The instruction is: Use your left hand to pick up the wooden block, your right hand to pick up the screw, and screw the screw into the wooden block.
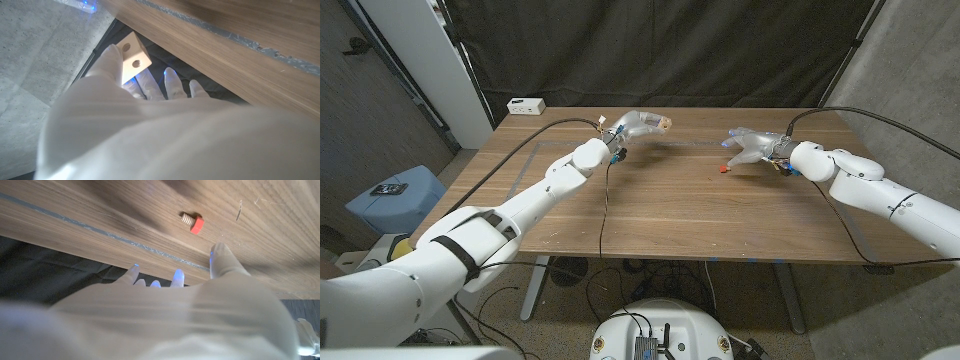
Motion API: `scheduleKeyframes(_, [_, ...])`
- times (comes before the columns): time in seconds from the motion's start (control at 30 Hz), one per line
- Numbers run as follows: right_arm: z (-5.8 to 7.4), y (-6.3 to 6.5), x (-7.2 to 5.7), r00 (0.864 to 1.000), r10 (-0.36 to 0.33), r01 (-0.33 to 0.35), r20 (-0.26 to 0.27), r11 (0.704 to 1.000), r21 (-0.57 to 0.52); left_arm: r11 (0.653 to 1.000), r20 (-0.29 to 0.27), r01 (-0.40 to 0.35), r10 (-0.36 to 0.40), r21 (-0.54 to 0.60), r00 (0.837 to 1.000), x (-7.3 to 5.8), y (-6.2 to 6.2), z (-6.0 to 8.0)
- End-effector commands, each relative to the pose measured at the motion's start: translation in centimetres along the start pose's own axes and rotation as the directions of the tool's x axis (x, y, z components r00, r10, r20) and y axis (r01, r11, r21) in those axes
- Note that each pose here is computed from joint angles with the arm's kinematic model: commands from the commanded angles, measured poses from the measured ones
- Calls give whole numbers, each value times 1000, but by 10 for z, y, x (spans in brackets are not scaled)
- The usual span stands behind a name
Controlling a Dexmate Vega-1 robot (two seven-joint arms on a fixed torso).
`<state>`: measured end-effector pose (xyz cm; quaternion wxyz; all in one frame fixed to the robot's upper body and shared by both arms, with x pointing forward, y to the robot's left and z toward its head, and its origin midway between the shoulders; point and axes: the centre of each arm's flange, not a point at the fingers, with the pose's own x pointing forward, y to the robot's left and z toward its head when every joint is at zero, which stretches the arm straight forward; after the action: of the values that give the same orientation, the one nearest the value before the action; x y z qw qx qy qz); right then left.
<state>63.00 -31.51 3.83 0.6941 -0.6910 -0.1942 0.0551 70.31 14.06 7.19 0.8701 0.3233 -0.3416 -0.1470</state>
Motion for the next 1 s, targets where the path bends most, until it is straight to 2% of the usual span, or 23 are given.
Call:
scheduleKeyframes(0.03, [7,-1,11,999,47,-47,0,997,-61,999,26,-22,23,-48,999,-3,-1,0])
scheduleKeyframes(0.57, [3,7,16,997,79,-81,-22,994,-76,985,21,-32,37,-172,999,-3,-7,-10])
scheduleKeyframes(1.0, [2,10,19,996,81,-83,-36,994,-75,983,11,-10,12,-184,1000,-1,-11,-13])
